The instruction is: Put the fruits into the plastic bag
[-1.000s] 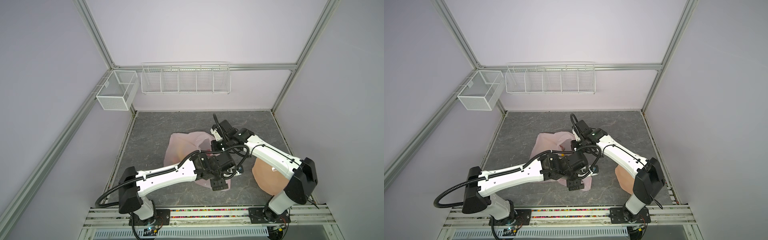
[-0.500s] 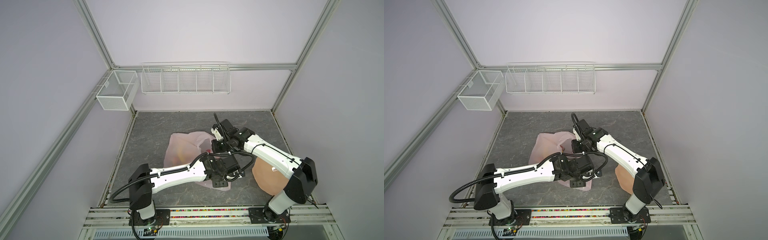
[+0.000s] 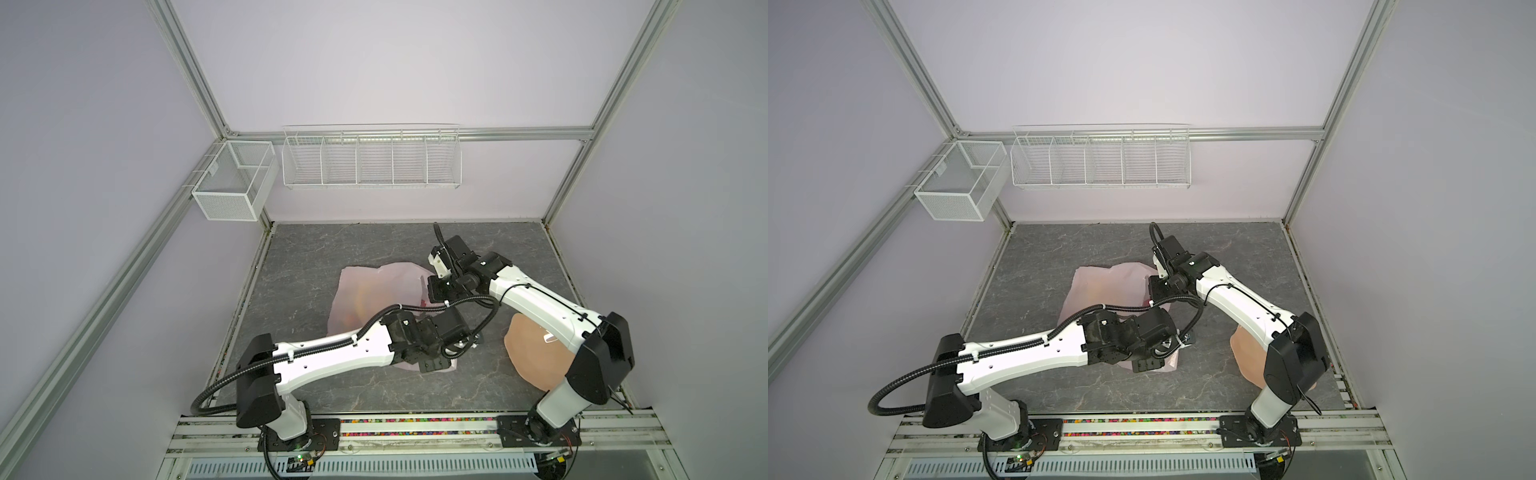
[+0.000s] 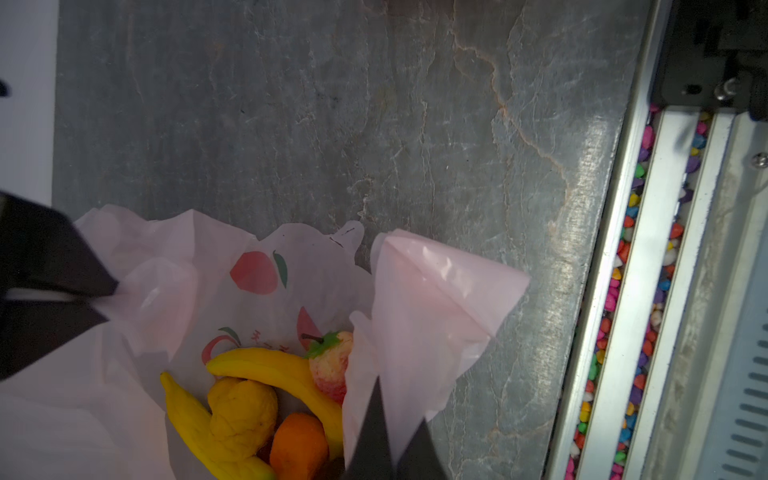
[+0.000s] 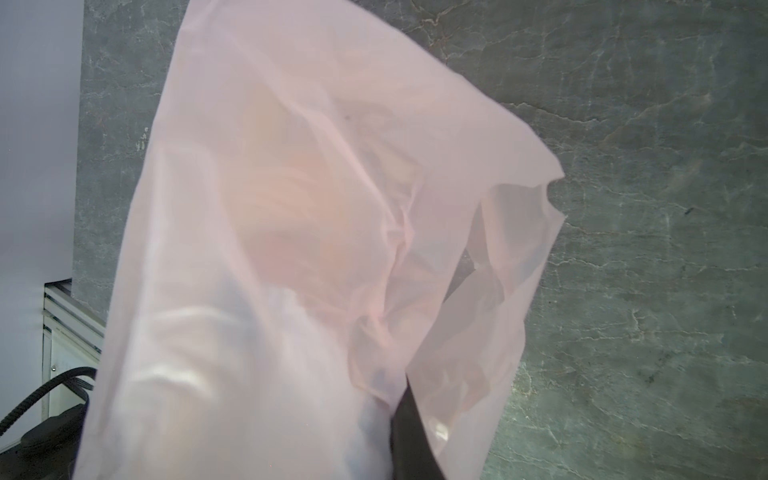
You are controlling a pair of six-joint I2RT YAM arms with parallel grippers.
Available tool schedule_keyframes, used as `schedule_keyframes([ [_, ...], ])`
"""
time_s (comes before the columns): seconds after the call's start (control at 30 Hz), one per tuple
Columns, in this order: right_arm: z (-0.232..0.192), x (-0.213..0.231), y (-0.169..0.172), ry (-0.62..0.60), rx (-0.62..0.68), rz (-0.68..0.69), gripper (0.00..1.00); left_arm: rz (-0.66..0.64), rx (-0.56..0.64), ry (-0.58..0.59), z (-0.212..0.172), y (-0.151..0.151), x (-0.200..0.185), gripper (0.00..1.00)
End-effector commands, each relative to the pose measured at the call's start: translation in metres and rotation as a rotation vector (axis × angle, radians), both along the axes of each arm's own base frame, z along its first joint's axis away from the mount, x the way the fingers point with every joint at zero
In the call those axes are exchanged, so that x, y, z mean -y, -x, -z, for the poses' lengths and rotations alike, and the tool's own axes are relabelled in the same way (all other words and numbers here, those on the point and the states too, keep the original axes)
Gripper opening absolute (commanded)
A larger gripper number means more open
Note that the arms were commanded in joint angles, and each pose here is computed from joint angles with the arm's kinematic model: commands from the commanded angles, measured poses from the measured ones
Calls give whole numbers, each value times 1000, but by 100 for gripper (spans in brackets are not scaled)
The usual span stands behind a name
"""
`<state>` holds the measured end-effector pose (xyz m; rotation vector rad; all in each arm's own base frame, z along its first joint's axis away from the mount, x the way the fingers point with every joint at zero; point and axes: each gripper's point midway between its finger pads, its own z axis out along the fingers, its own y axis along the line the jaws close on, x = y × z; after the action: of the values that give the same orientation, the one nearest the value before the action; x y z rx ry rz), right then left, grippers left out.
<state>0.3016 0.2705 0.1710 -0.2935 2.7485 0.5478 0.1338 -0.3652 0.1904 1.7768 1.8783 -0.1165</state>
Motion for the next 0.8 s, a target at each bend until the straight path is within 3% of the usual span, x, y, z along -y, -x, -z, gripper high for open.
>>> schedule_keyframes([
  [0.0, 0, 11, 9, 15, -43, 36, 6, -63, 25, 55, -21, -4, -13, 0],
  [0.23, -15, 40, 7, -1, -55, 162, 6, -149, 16, 250, -84, -19, -37, 0],
  [0.47, -72, 68, -2, -94, 43, 279, 6, -242, 76, 461, -152, -50, -76, 0],
  [0.77, -154, 106, 7, -217, 178, 421, 6, -319, 137, 613, -204, -92, -105, 0],
])
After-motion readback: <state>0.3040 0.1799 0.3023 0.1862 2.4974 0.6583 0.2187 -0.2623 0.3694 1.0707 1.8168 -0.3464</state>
